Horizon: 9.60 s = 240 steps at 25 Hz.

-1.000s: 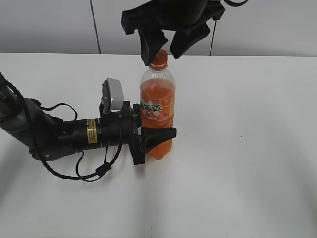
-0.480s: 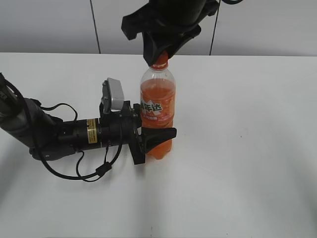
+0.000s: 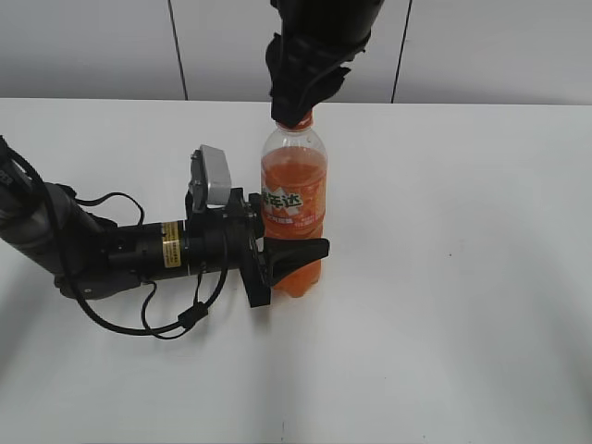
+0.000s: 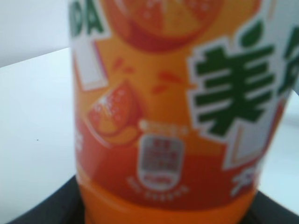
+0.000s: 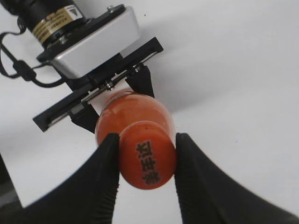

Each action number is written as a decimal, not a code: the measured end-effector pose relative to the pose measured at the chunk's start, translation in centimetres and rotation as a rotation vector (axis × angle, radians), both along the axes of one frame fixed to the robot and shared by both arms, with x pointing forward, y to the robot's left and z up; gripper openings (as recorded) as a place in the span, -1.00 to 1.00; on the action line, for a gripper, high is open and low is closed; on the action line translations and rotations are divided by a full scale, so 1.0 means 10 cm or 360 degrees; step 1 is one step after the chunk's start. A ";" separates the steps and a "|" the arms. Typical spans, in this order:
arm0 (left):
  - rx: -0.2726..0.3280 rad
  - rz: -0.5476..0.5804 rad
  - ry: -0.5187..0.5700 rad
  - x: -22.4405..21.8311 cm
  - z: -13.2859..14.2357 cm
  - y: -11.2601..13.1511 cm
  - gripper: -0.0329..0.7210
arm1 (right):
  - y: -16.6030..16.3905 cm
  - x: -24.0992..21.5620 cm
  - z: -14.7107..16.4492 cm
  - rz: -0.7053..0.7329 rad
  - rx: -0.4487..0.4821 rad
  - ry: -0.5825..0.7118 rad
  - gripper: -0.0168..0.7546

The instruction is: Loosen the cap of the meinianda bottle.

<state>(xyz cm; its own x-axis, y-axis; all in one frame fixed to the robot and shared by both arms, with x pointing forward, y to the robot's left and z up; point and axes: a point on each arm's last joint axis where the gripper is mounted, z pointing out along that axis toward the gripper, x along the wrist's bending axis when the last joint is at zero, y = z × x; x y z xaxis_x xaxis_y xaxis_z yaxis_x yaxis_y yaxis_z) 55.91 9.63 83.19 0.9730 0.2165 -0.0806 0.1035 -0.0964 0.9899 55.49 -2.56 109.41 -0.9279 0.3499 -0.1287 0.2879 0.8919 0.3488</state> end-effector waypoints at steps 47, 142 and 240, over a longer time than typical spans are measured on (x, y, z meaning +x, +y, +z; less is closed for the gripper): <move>0.0002 -0.0006 0.0000 0.00 0.00 0.00 0.13 | 0.00 -0.01 0.01 0.1914 -0.0488 -0.0597 -0.26; 0.0002 0.0007 -0.0005 0.00 0.00 0.00 0.13 | -1.85 1.07 -2.11 -0.1504 -0.0019 0.0547 0.35; 0.1035 0.1909 0.1451 0.45 1.96 2.13 0.61 | -2.34 0.79 -0.78 -0.1834 0.0016 0.0289 0.58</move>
<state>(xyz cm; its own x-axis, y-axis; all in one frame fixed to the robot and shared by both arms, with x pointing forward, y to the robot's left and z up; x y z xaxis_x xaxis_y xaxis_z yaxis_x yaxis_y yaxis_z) 60.41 30.91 102.80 -0.0809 0.9918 -0.0986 0.9131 0.1134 0.3915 63.41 -25.98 101.63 -0.0646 0.9977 -0.0189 0.9721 0.0672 0.2249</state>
